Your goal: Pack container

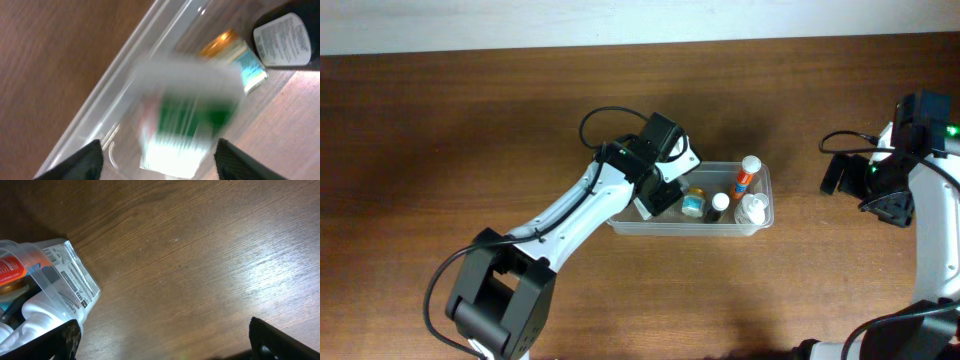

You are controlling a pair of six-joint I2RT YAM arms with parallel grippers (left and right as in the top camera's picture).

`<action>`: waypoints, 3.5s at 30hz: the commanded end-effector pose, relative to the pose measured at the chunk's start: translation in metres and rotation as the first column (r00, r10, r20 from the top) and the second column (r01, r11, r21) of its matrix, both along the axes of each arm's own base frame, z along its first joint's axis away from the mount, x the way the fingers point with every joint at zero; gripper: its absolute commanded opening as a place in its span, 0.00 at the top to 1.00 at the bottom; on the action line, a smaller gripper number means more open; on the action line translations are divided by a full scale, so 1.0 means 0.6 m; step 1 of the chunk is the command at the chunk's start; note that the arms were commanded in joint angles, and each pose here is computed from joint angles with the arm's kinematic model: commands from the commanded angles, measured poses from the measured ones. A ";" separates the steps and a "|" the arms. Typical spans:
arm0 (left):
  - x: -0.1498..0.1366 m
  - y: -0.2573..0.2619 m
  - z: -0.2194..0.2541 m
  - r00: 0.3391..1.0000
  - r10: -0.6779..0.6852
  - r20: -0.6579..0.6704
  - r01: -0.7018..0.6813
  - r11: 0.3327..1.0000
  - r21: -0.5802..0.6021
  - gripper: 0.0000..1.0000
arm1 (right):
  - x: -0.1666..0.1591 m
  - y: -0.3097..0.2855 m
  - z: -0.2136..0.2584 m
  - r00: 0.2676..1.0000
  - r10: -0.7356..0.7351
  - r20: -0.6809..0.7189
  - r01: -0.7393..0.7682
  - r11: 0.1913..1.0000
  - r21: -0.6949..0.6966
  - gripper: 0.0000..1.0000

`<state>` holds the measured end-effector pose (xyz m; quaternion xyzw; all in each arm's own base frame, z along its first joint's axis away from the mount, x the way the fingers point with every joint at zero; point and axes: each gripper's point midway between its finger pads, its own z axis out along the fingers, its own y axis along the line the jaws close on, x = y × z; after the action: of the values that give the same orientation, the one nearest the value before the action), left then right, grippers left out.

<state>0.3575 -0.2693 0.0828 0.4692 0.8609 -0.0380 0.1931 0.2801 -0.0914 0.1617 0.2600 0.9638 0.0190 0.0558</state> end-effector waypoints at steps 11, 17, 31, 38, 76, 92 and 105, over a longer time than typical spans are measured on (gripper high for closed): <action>0.086 0.233 0.283 0.804 0.580 0.130 -0.514 0.788 -0.338 0.01 | 0.022 0.048 0.002 0.986 0.160 0.038 -0.161 0.987 0.027 0.01; 0.085 0.369 0.296 0.627 0.778 0.035 -0.713 0.591 -0.377 0.01 | 0.043 0.089 0.007 0.961 0.272 0.054 -0.271 0.962 -0.026 0.02; -0.066 0.413 0.374 0.565 0.813 0.145 -0.720 0.570 -0.396 0.01 | -0.033 0.167 0.158 0.832 0.442 0.336 -0.401 0.897 -0.188 0.02; -0.204 0.431 0.331 0.447 0.875 0.186 -0.694 0.470 -0.546 0.01 | -0.135 0.165 0.191 0.700 0.468 0.539 -0.336 0.882 -0.330 0.02; -0.329 0.452 0.217 0.481 0.868 0.122 -0.784 0.488 -0.384 0.01 | -0.113 0.164 0.137 0.235 0.446 0.863 -0.078 0.894 -0.441 0.02; -0.329 0.452 0.217 0.482 0.868 0.122 -0.783 0.489 -0.384 0.01 | -0.057 0.173 -0.002 0.152 0.455 0.877 -0.054 0.890 -0.452 0.02; -0.329 0.452 0.217 0.481 0.868 0.122 -0.783 0.489 -0.384 0.01 | -0.057 0.173 -0.010 0.169 0.457 0.873 -0.064 0.889 -0.453 0.02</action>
<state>0.1603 0.0011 0.2124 -0.0354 0.9259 0.0119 0.3758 0.2463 0.0098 0.1580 0.0114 0.7326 0.0307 0.6799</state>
